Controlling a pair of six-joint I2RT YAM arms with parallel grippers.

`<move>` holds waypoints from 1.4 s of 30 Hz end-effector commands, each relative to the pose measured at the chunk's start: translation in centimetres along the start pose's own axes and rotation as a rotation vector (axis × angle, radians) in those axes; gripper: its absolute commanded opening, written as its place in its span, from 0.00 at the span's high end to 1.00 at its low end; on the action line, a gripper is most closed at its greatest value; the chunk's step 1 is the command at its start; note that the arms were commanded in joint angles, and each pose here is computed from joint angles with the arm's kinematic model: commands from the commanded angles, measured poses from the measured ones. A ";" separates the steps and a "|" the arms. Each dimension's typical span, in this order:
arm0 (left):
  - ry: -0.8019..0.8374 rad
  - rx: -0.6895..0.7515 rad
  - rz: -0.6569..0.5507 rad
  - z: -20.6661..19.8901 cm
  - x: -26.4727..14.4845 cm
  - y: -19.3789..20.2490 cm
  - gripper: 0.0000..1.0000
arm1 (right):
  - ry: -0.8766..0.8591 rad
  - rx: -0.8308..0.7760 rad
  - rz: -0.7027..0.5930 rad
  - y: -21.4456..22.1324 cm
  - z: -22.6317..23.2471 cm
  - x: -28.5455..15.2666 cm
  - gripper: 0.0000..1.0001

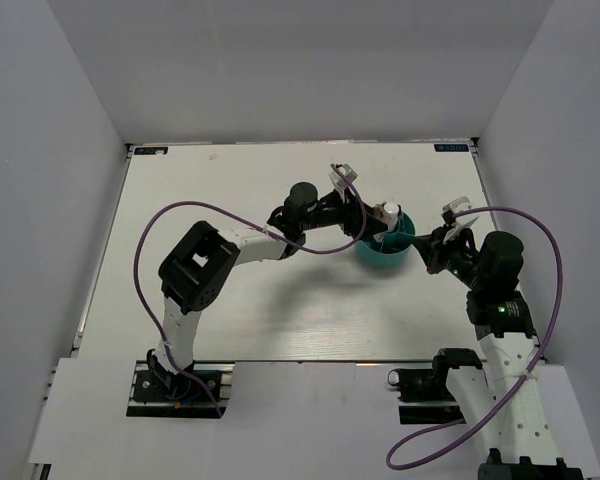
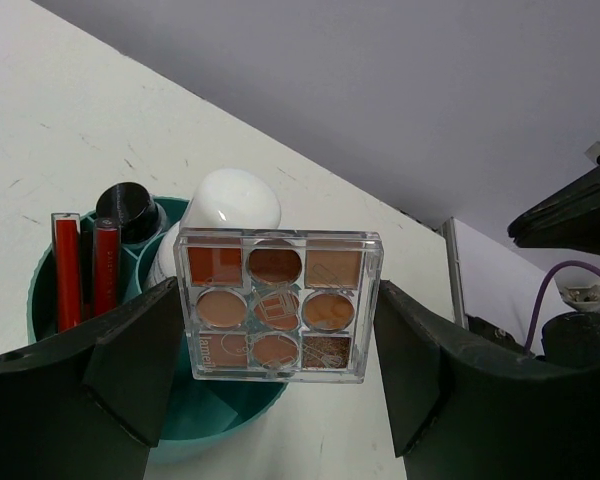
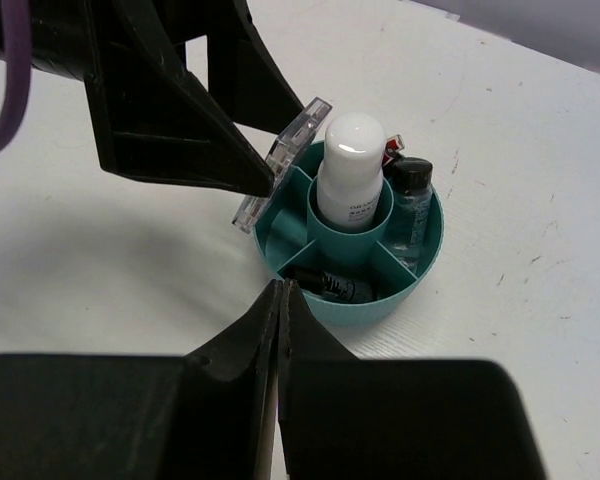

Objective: Organize the makeup

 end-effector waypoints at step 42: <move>-0.100 0.068 -0.011 2.8 -0.5 0.5 0.45 | 0.044 -0.017 -0.038 -0.7 -0.7 0.0 1.00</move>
Point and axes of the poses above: each gripper's point midway between its finger pads, its own x axis out along the fingers, its own z axis along the line the jaws close on, y = z × x, the point moved 3 cm from there along -x, back along the fingers, and after that the axes turned 8 degrees about -x, right-handed, at the moved point
